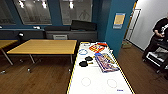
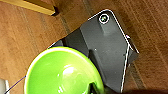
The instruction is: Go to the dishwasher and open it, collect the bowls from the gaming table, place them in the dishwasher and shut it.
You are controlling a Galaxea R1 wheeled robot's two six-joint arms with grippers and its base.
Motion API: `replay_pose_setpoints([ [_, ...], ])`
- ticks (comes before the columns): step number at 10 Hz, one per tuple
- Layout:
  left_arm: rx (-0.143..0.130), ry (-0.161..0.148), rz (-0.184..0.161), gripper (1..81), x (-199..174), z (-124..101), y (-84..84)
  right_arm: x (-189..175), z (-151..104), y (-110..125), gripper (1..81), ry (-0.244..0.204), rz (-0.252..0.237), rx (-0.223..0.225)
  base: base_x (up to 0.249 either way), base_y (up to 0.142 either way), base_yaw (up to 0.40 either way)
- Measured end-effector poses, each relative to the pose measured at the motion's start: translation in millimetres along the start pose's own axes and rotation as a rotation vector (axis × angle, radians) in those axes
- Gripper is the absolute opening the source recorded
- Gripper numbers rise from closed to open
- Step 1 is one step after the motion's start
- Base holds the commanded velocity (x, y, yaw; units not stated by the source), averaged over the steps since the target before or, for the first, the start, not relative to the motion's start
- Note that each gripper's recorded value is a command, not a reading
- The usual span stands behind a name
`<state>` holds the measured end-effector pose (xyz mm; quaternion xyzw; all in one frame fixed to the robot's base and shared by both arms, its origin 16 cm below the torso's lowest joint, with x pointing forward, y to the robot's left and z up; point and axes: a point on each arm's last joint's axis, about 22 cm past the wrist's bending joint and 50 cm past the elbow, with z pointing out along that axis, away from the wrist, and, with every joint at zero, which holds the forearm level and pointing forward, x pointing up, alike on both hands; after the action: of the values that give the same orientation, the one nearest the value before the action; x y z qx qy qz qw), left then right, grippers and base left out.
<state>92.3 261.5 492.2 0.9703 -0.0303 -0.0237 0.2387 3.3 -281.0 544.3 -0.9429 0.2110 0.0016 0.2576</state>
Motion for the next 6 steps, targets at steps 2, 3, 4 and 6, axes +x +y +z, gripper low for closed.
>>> replay_pose_setpoints([
  [2,0.003,0.024,0.019,1.0,-4,7,8.4,11,0,-6,1.0,0.037,-0.031,0.02,0.0,0.0,0.0],
  [3,0.003,0.038,0.028,1.0,-2,7,11.3,17,-1,-10,1.0,0.056,-0.045,0.031,0.0,0.0,0.0],
  [4,0.004,0.053,0.036,1.0,2,5,12.1,21,-1,-12,1.0,0.069,-0.052,0.037,0.0,0.0,0.0],
  [6,0.01,0.059,0.039,1.0,4,5,10.6,18,-1,-10,1.0,0.069,-0.054,0.035,0.0,0.0,0.0],
])
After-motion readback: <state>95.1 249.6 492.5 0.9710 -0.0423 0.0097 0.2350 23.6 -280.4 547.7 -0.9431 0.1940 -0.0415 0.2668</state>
